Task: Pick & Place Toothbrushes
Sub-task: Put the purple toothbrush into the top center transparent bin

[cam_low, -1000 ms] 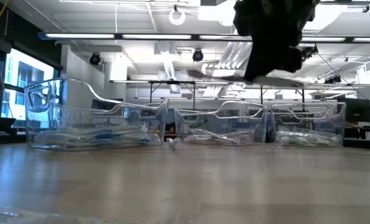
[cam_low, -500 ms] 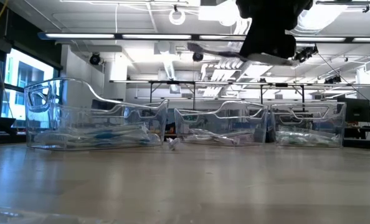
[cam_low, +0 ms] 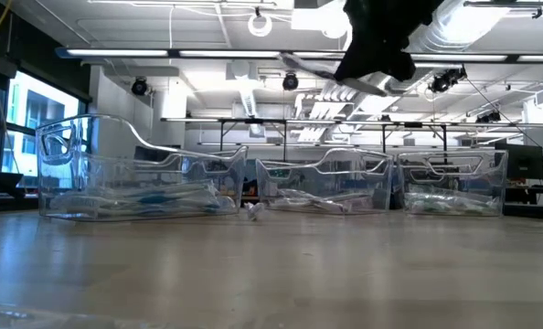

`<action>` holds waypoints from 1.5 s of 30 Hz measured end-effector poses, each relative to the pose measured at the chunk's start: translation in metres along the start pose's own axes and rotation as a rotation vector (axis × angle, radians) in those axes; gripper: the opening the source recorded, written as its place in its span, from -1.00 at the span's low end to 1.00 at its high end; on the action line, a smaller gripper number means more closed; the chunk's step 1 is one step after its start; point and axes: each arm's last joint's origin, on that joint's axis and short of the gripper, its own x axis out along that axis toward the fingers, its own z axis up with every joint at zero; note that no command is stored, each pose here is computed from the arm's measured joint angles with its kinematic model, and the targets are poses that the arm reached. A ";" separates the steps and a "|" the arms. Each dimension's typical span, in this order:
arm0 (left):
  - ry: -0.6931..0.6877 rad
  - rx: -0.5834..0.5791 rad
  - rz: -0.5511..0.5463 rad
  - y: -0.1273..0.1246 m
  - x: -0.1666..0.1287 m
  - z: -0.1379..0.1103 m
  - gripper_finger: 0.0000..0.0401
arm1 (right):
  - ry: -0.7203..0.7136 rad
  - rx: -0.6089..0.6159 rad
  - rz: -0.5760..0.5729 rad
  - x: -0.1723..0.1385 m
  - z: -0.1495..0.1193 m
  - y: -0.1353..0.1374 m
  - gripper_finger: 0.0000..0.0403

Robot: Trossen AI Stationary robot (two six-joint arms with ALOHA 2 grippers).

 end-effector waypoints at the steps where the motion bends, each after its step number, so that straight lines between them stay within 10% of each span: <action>1: -0.001 -0.001 0.000 0.000 0.000 0.000 0.03 | -0.011 0.006 -0.017 0.001 0.003 -0.005 -0.93; 22: -0.002 -0.002 0.001 0.000 0.000 0.000 0.03 | -0.120 0.200 -0.165 0.031 0.050 -0.096 -0.93; 45: 0.000 0.000 0.001 0.000 0.000 0.000 0.03 | 0.114 0.257 -0.280 0.105 0.028 -0.149 -0.93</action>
